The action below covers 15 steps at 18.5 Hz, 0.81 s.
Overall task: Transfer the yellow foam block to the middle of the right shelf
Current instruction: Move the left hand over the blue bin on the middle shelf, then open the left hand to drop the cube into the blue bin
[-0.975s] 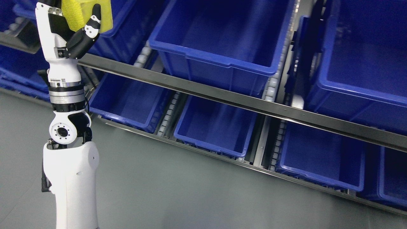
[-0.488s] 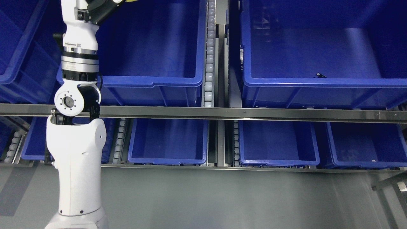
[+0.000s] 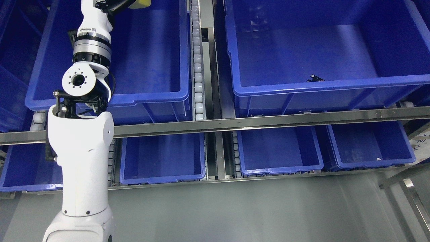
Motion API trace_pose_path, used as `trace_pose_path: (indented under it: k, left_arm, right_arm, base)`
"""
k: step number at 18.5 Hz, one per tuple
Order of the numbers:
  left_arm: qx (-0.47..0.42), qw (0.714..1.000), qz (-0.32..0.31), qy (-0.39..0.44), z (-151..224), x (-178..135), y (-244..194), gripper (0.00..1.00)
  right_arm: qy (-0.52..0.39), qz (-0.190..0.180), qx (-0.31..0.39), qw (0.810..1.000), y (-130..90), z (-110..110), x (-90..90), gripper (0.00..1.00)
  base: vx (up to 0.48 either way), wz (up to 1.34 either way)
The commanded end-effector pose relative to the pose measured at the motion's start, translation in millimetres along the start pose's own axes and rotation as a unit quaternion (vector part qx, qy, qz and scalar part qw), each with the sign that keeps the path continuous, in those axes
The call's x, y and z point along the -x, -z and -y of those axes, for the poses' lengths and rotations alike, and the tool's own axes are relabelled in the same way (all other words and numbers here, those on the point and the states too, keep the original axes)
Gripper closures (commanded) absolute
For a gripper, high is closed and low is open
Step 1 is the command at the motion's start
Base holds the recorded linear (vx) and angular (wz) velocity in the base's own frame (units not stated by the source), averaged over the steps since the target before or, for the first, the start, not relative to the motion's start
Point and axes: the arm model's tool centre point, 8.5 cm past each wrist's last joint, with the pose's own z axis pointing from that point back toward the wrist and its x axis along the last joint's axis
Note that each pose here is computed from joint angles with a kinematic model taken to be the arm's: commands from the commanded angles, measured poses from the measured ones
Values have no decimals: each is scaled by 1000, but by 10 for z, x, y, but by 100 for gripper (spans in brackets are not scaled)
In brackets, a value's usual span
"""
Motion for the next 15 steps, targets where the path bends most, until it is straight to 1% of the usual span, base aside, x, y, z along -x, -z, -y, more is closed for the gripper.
trace_pose_path:
  k: [1,2,3,8,10,11,12,15]
  left_arm:
    - [-21,997,-45,53,-33,44,10,8]
    - [-21,997,-46,53,-33,46,10,2]
    - [-21,997,-45,53,-39,40,9,0]
    - [-25,999,-8,46,-78,-245,107,0]
    - [-31,998,48,37,-138,-369,70,0]
    - [-31,995,91,33,-155,-409,34,0]
    - [-28,991,131,30,-149,-380,-45,0]
    - [-22,981,192,25,-161,-212,-303,0]
  right_arm:
    - [0,11,8,1000,6,110,-90,0]
    - [-1,11,8,1000,6,110,-90,0]
    - [-1,11,8,1000,6,110,-90,0]
    - [-1,11,8,1000,6,110,-90,0]
    - [0,11,8,1000,6,111,-90,0]
    - [0,11,8,1000,5,111,-82,0]
    - [-1,11,8,1000,6,110,-90,0]
    - [-1,11,8,1000,6,110,-90,0]
  base:
    - [8,-25]
    - [8,-25]
    - [0,0]
    - [-5,18]
    - [0,0]
    - [0,0]
    - [0,0]
    - [0,0]
